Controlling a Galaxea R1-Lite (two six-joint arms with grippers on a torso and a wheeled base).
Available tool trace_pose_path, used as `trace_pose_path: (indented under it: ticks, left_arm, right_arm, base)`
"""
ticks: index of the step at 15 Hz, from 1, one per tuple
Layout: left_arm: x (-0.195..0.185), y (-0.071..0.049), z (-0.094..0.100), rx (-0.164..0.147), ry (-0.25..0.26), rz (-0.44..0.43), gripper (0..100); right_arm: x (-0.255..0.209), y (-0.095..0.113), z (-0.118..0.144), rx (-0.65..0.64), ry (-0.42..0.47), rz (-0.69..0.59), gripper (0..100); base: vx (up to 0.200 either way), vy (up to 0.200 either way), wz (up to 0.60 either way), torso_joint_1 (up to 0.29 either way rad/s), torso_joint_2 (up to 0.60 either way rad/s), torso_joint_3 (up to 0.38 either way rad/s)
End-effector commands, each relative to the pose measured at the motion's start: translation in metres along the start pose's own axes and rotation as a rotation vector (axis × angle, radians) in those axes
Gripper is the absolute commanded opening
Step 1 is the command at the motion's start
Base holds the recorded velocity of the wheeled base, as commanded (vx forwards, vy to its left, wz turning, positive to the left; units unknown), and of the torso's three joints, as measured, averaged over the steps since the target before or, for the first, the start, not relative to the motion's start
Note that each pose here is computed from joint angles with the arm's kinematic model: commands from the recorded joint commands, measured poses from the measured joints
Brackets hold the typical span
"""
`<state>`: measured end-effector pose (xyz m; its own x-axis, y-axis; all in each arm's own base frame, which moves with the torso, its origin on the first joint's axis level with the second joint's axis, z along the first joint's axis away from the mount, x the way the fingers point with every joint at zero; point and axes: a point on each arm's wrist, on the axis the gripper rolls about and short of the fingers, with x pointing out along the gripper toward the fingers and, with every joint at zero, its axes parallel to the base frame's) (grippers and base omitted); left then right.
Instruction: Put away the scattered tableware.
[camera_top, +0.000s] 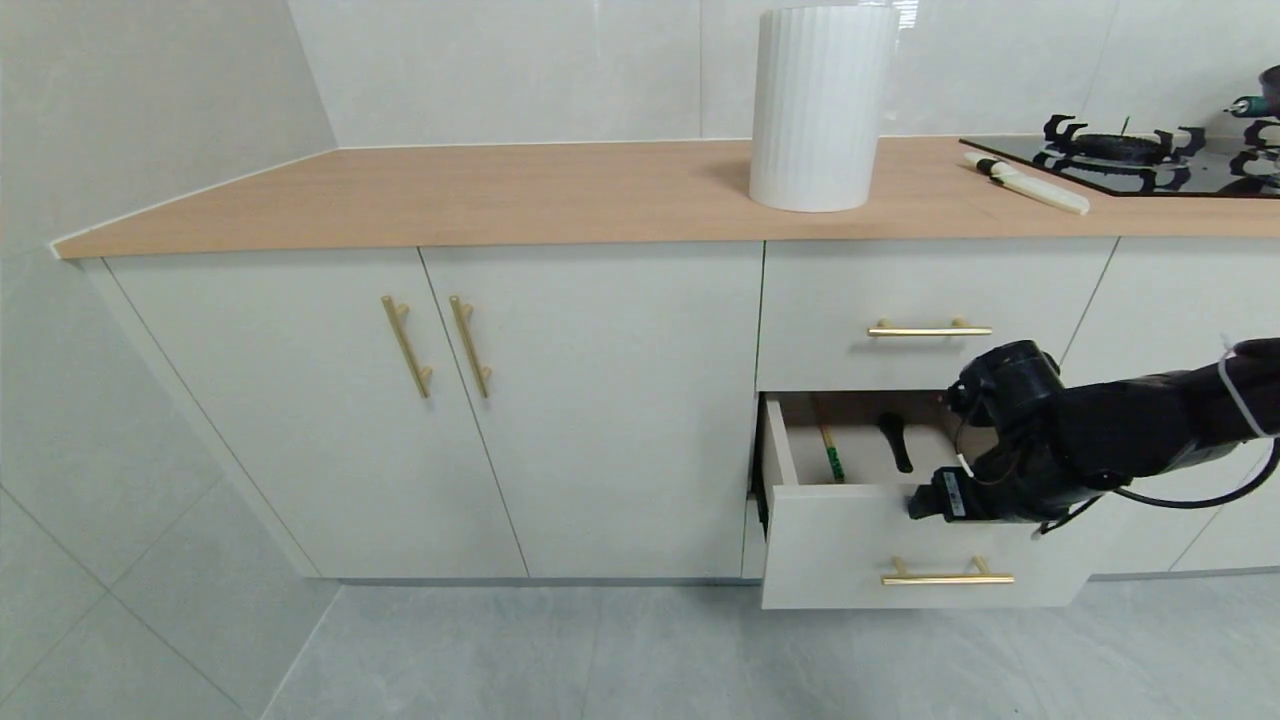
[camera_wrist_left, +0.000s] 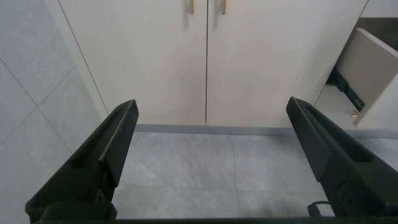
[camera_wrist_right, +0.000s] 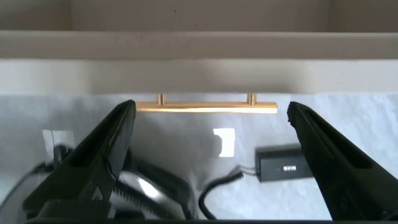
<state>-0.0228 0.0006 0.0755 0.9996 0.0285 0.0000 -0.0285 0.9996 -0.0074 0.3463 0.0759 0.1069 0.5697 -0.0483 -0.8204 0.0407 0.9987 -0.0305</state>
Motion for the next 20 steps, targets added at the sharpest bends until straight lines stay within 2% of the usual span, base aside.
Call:
trace_pose_path:
  ticks: [1, 3, 6, 9, 13, 15, 20]
  left_arm:
    - [0.0, 0.0, 0.0, 0.0, 0.0, 0.001, 100]
    - [0.0, 0.0, 0.0, 0.0, 0.0, 0.001, 100]
    - [0.0, 0.0, 0.0, 0.0, 0.0, 0.001, 100]
    - [0.0, 0.0, 0.0, 0.0, 0.0, 0.001, 100]
    - [0.0, 0.0, 0.0, 0.0, 0.0, 0.001, 100]
    - [0.0, 0.0, 0.0, 0.0, 0.0, 0.001, 100]
    - [0.0, 0.0, 0.0, 0.0, 0.0, 0.001, 100]
  right_arm:
    - [0.028, -0.002, 0.018, 0.026, -0.013, -0.012, 100]
    - [0.044, -0.003, 0.025, 0.044, -0.05, -0.012, 100]
    - [0.053, -0.001, 0.03, 0.072, -0.171, 0.004, 100]
    - [0.065, -0.003, 0.033, 0.097, -0.253, 0.011, 100]
    - [0.099, 0.002, 0.036, 0.147, -0.46, -0.046, 100]
    - [0.111, 0.004, 0.034, 0.163, -0.526, -0.06, 100]
    - [0.115, 0.005, 0.038, 0.183, -0.602, -0.052, 100]
  base:
    - [0.0, 0.0, 0.0, 0.0, 0.0, 0.0]
    - [0.0, 0.0, 0.0, 0.0, 0.0, 0.0]
    - [0.0, 0.0, 0.0, 0.0, 0.0, 0.0]
    - [0.0, 0.0, 0.0, 0.0, 0.0, 0.0]
    - [0.0, 0.0, 0.0, 0.0, 0.0, 0.0]
    - [0.0, 0.0, 0.0, 0.0, 0.0, 0.0]
    - [0.0, 0.0, 0.0, 0.0, 0.0, 0.0]
